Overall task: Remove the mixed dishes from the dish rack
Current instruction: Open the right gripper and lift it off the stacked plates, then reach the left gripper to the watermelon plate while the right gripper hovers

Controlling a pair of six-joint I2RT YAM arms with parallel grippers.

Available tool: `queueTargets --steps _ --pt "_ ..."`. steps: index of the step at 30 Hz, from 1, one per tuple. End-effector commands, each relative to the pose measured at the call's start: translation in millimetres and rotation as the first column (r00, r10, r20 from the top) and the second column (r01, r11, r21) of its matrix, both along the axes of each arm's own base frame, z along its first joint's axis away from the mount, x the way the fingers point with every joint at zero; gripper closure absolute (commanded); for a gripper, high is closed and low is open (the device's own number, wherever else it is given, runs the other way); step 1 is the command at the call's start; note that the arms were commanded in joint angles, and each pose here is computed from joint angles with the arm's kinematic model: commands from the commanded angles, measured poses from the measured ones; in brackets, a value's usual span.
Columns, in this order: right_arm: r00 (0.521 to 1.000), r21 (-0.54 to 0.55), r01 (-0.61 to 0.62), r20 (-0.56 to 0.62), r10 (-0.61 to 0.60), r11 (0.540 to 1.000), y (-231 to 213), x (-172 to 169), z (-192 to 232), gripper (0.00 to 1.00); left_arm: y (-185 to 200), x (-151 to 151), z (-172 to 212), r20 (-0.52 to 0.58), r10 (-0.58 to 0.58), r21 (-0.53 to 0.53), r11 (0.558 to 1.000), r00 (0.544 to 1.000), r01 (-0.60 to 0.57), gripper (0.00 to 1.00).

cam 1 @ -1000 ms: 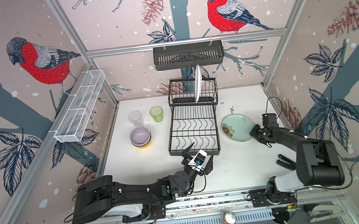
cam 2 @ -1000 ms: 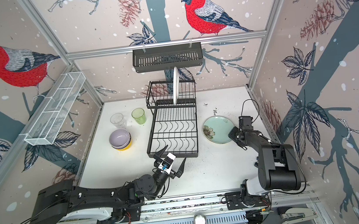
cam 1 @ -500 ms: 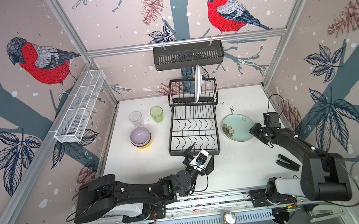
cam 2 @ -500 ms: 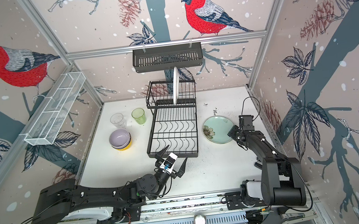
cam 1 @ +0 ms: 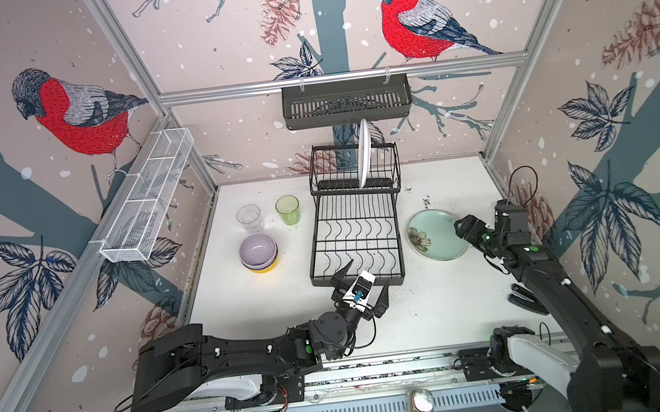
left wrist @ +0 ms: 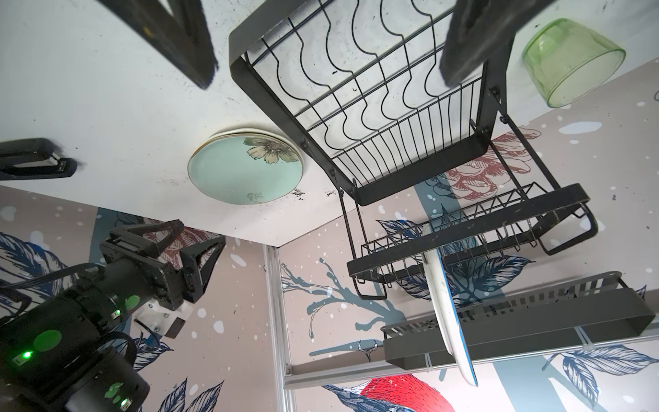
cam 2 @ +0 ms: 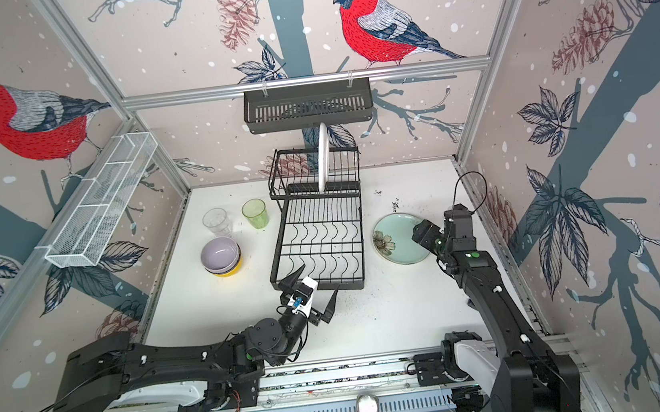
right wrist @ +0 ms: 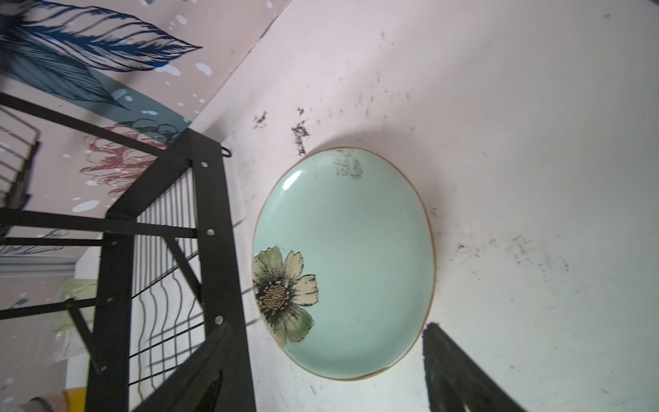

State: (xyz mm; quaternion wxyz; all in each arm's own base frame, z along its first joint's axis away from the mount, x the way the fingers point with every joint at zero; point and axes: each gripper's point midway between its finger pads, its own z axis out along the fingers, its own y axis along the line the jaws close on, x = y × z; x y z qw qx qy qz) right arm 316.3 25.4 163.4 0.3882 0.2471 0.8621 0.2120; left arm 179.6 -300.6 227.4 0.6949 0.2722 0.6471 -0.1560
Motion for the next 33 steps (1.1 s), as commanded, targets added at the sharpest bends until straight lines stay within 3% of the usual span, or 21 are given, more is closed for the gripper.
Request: queueTargets --steps 1,6,10,19,26,33 --pt "0.991 0.026 -0.078 0.112 0.074 0.997 15.9 3.3 34.1 0.15 -3.2 -1.4 2.4 -0.030 -0.034 -0.050 0.998 0.999 0.032 0.02" --pt "0.971 0.023 -0.107 0.218 0.099 0.994 21.3 3.5 70.8 0.05 -5.1 -1.1 -0.1 -0.062 -0.059 -0.076 0.996 0.996 0.055 0.02" --pt "0.963 0.017 -0.133 0.238 0.125 0.991 25.4 6.2 84.3 0.00 -9.2 0.1 -4.5 -0.092 -0.082 -0.088 0.993 0.992 0.074 0.02" --pt "0.954 0.019 -0.184 0.246 0.174 0.983 40.0 14.5 96.1 0.00 -24.1 -4.8 -6.7 -0.162 -0.173 -0.143 0.978 0.971 0.151 0.02" --pt "0.892 0.041 -0.305 0.362 0.270 0.952 72.4 21.2 120.2 0.01 -16.6 20.3 15.0 -0.262 -0.147 -0.242 0.967 0.954 0.082 0.02" --pt "0.818 -0.124 -0.305 0.474 0.327 0.944 100.7 17.1 146.1 0.01 35.5 63.3 70.0 -0.293 -0.053 -0.385 0.920 0.955 -0.067 0.02"
